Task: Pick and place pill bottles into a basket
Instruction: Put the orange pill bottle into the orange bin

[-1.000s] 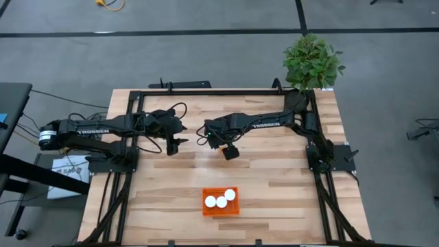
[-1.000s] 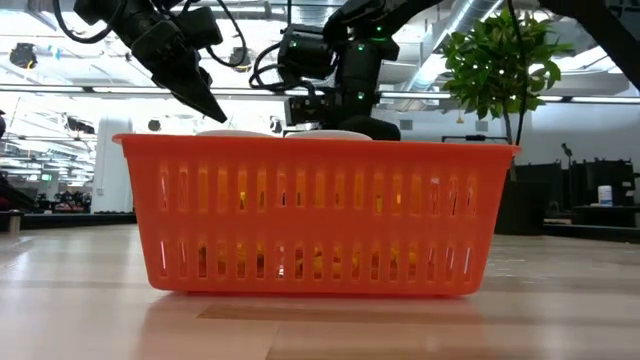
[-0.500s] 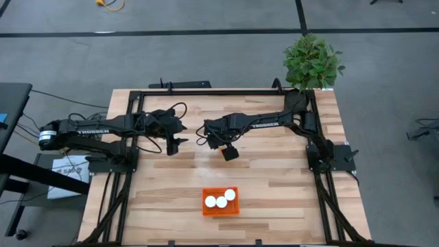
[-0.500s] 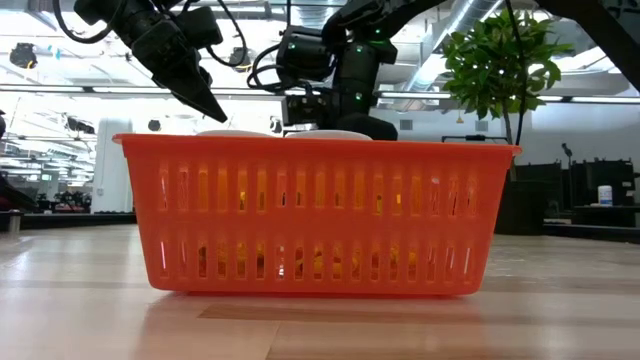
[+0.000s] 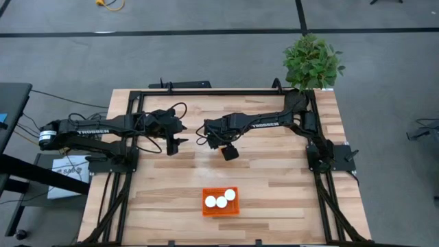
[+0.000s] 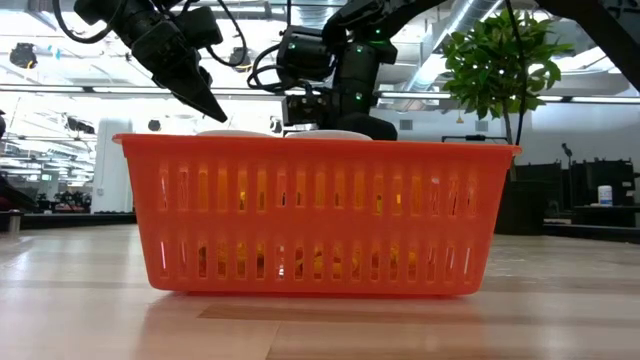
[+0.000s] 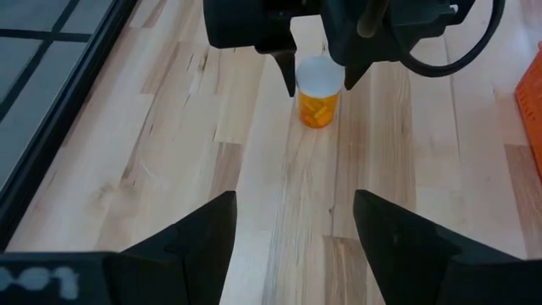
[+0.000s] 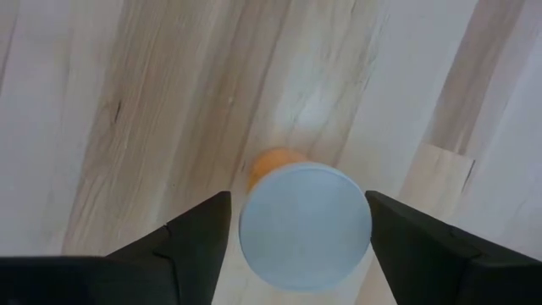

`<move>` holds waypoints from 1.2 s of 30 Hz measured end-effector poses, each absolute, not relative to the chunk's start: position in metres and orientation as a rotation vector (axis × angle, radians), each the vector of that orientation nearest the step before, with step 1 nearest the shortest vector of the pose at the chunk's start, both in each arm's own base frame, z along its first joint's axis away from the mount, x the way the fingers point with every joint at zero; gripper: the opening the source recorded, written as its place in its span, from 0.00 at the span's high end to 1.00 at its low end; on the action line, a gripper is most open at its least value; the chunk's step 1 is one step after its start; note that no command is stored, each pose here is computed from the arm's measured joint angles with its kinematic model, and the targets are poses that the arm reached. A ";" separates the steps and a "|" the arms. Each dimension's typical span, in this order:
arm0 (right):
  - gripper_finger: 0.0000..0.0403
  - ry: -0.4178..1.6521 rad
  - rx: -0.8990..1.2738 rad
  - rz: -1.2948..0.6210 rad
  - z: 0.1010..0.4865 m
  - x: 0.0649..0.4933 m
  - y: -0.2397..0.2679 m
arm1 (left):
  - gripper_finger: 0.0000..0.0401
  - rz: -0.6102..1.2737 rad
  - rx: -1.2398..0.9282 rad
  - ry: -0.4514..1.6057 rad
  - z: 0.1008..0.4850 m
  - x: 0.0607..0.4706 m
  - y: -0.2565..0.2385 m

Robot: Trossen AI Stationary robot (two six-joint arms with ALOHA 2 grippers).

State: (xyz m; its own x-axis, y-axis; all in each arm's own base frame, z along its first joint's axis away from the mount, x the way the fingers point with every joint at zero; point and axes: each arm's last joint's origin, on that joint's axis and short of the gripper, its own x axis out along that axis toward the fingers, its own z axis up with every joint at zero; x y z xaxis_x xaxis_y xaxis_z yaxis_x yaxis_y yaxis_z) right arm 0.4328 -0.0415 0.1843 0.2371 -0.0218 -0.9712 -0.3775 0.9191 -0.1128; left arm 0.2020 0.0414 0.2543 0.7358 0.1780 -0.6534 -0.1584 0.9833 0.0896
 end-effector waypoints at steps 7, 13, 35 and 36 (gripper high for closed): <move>0.42 1.317 -0.358 0.250 0.184 0.433 -0.041 | 0.43 0.178 0.026 0.720 0.254 0.202 0.041; 0.48 1.317 -0.358 0.250 0.184 0.433 -0.042 | 0.43 0.178 0.026 0.720 0.254 0.202 0.041; 0.47 1.340 -0.335 0.240 0.204 0.434 -0.040 | 0.43 0.138 0.004 0.719 0.254 0.201 0.040; 0.46 1.339 -0.336 0.241 0.206 0.434 -0.039 | 0.43 0.138 0.004 0.719 0.254 0.201 0.040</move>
